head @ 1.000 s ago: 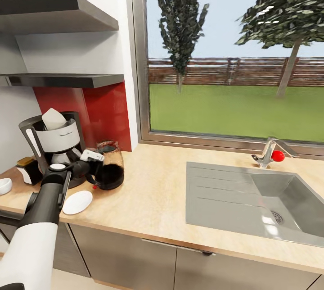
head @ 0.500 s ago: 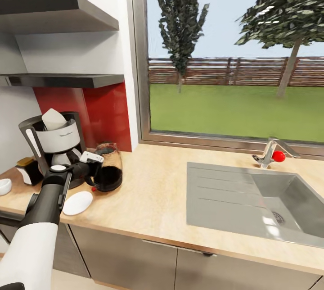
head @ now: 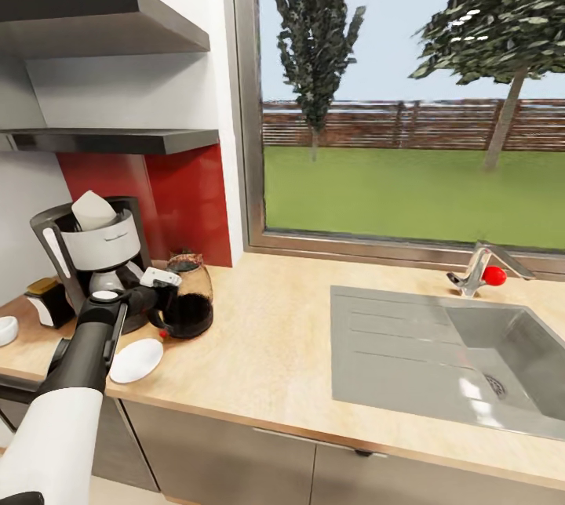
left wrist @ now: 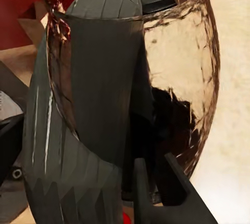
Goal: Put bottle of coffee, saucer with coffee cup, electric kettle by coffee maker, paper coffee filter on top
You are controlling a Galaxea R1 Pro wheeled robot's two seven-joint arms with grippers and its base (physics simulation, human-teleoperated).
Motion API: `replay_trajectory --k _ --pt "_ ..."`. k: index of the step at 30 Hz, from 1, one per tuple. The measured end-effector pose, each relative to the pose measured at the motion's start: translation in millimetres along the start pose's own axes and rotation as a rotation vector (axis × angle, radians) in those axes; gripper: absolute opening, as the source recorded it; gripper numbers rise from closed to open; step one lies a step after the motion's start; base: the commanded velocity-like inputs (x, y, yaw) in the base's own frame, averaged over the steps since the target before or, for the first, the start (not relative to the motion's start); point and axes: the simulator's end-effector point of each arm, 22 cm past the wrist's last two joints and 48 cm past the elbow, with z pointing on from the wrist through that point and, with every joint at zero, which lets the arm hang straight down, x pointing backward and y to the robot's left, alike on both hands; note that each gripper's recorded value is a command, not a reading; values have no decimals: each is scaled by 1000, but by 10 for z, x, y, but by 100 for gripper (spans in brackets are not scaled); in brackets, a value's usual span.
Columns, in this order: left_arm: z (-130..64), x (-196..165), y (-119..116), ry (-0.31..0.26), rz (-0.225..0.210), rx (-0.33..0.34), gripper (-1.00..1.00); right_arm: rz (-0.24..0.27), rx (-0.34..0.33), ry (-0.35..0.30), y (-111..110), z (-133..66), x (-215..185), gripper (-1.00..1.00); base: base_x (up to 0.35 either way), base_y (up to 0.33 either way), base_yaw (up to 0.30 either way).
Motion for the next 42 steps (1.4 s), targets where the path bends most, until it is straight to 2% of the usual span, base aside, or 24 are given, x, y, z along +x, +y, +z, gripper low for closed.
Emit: replay_trajectory --k 20,24,26,30,42 --pt "3 8 8 1 1 -1 -100 -4 3 3 -18 -1 14 100 47 46 0" --pt "37 95 -8 19 -5 7 -100 -4 3 3 -18 -2 14 100 39 36 0" --pt "55 97 -16 11 -2 7 -100 -4 3 3 -18 -2 13 100 8 7 0" --pt "81 -16 4 -53 52 -7 -100 -4 3 4 -18 1 15 100 2 2 0" --pt "94 -33 -14 -68 59 -7 -100 -3 3 4 -18 0 14 100 0 0 0"
